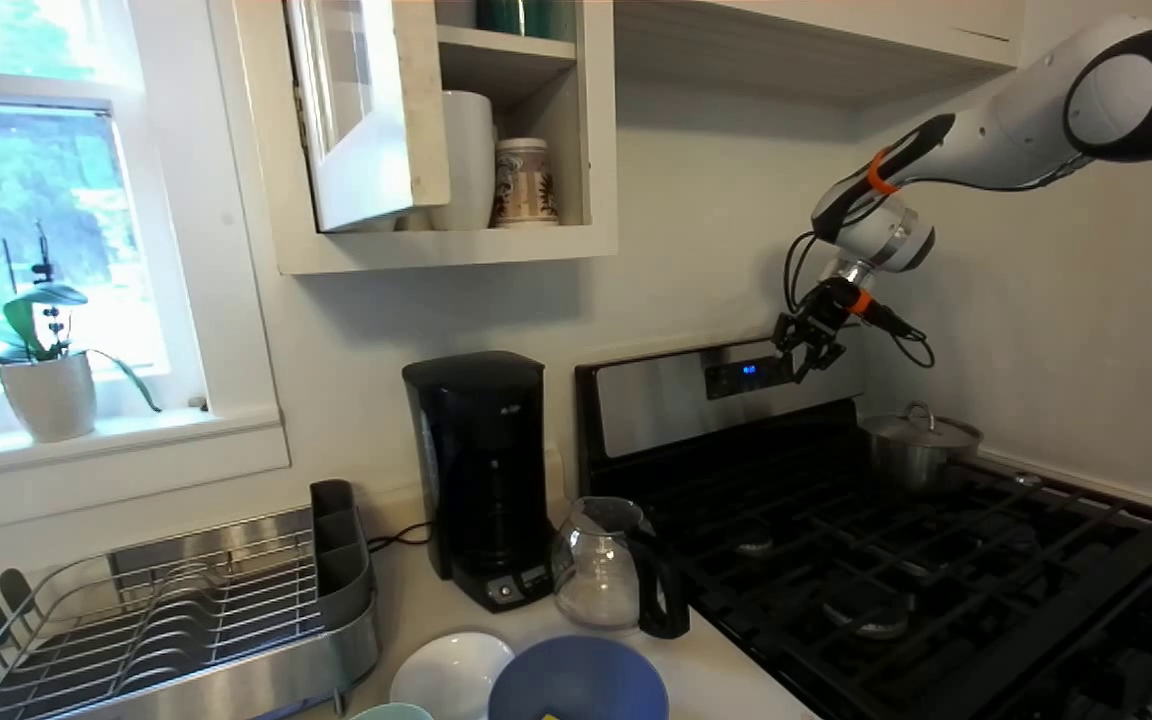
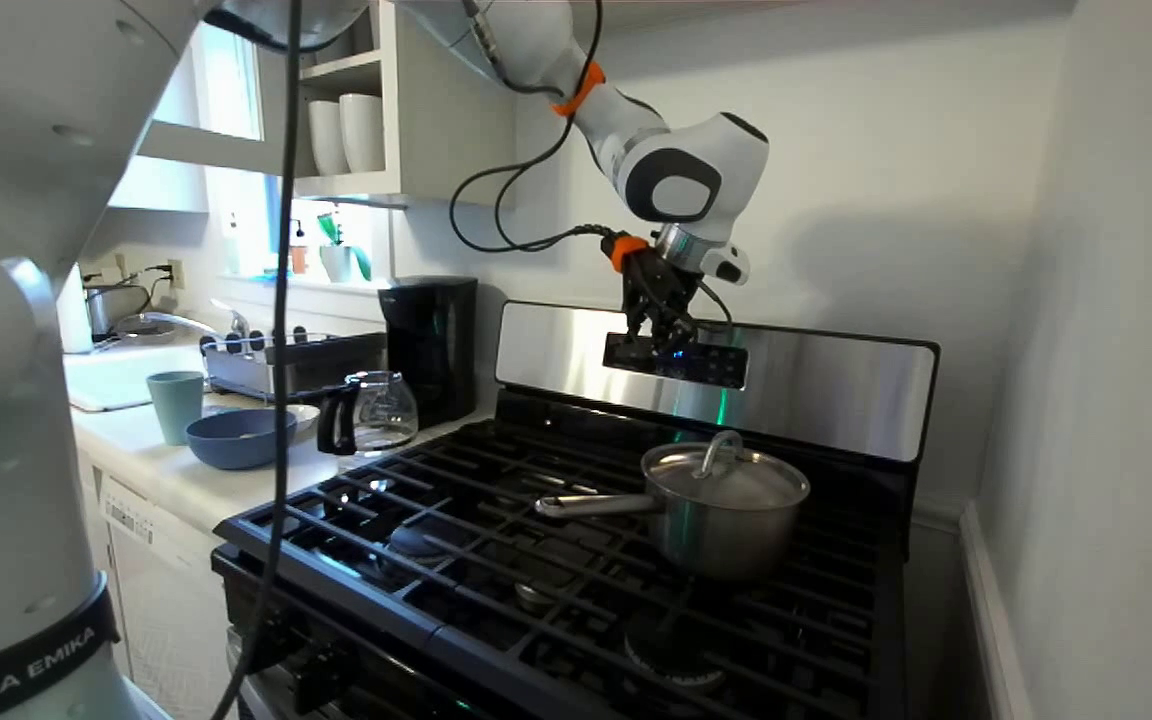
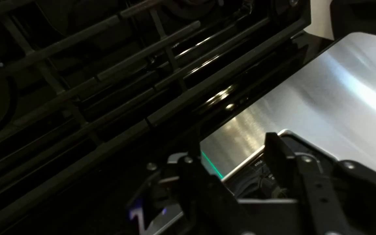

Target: Press a button on the stove controlling panel

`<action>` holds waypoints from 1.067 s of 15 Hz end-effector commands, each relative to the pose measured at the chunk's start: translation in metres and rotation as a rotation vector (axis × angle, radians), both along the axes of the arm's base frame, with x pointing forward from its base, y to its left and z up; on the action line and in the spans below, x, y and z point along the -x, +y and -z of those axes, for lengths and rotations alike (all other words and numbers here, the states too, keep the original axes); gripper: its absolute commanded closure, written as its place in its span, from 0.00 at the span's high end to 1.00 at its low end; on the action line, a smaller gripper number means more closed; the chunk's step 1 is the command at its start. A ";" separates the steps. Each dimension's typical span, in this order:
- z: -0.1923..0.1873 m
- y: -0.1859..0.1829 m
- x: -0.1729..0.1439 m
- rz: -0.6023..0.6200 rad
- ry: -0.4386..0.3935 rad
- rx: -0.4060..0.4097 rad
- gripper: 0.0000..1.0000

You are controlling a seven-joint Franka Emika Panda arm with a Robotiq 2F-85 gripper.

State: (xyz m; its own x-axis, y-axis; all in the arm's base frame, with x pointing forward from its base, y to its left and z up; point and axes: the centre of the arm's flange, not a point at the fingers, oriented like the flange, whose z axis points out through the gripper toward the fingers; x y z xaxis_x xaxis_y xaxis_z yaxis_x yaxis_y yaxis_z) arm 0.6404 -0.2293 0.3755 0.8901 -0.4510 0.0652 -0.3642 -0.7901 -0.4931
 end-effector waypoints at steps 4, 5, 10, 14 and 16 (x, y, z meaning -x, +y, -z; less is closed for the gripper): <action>0.017 -0.019 -0.041 0.101 -0.065 -0.028 0.03; 0.019 -0.020 -0.044 0.116 -0.070 -0.027 0.01; 0.028 -0.025 -0.055 0.177 -0.068 -0.014 0.00; 0.034 -0.025 -0.059 0.201 -0.055 -0.028 0.00; 0.037 -0.025 -0.061 0.210 -0.048 -0.029 0.00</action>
State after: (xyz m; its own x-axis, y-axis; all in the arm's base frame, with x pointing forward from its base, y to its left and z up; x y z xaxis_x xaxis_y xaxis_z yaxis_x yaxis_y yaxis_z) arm 0.6887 -0.2490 0.3400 0.7946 -0.5997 0.0953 -0.4762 -0.7127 -0.5150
